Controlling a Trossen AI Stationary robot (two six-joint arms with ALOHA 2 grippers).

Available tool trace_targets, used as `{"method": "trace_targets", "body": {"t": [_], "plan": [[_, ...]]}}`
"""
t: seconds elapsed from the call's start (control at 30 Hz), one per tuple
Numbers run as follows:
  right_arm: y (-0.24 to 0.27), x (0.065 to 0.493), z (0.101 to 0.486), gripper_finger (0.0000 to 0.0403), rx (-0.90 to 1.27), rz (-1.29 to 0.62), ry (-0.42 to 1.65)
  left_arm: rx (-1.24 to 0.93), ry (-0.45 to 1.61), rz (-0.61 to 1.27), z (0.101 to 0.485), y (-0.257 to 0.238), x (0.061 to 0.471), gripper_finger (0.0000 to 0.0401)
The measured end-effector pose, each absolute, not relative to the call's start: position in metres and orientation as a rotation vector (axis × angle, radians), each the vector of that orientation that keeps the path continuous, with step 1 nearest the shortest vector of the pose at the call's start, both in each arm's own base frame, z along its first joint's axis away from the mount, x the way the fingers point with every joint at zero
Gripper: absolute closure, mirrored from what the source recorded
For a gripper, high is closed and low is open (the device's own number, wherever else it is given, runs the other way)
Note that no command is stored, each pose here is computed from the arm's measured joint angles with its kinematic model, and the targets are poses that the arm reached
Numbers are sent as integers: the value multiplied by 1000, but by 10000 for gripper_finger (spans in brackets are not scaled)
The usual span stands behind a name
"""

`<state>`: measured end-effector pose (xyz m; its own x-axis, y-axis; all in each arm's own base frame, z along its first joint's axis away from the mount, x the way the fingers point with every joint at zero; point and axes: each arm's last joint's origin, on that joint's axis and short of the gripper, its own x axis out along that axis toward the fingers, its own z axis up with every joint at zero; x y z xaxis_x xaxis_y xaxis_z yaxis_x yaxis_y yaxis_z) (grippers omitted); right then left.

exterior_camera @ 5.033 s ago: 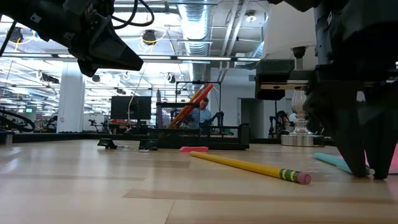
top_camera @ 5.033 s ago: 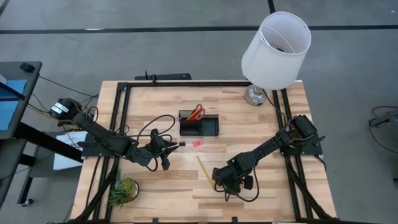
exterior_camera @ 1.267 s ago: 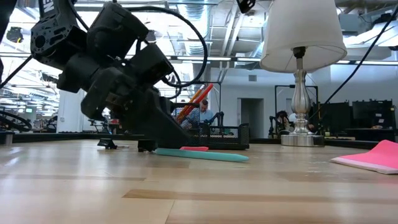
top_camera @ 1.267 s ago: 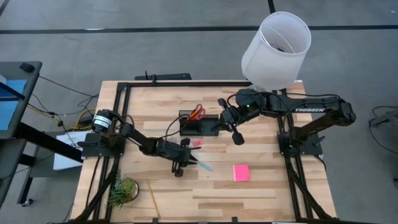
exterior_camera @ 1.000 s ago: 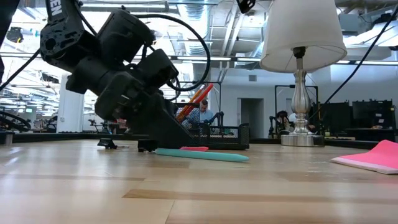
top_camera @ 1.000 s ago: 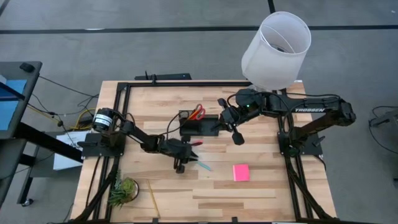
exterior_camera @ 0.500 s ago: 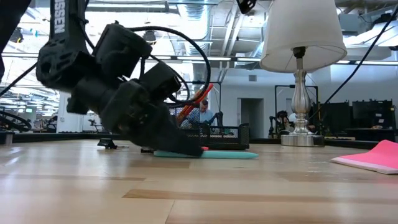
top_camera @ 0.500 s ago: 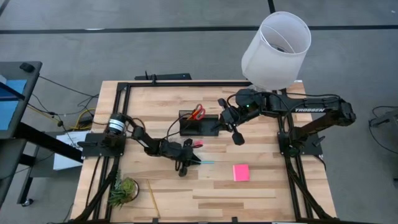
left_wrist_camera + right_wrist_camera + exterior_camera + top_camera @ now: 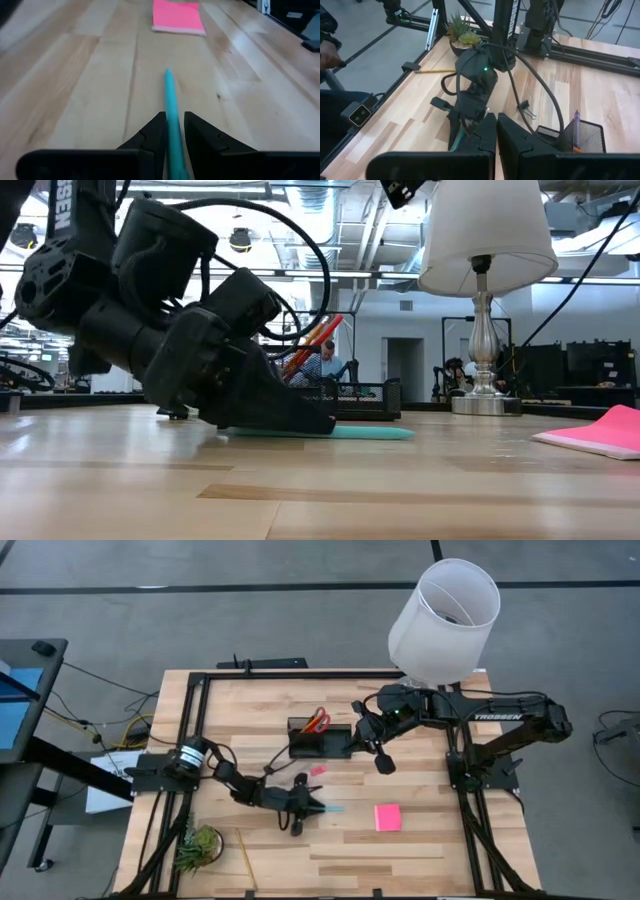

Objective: Pick and place office supplies into organizer
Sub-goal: Put the blue pen into the top left compartment of the black desk organizer

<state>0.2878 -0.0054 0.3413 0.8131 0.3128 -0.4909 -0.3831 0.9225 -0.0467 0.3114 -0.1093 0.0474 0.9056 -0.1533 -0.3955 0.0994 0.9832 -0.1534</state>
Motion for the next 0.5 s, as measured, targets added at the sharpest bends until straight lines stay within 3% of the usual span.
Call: {"method": "trace_targets", "body": {"t": [0.5], "plan": [[-5, 288, 341, 403, -145, 376, 502, -194, 511, -31, 58, -136, 329, 340]]}}
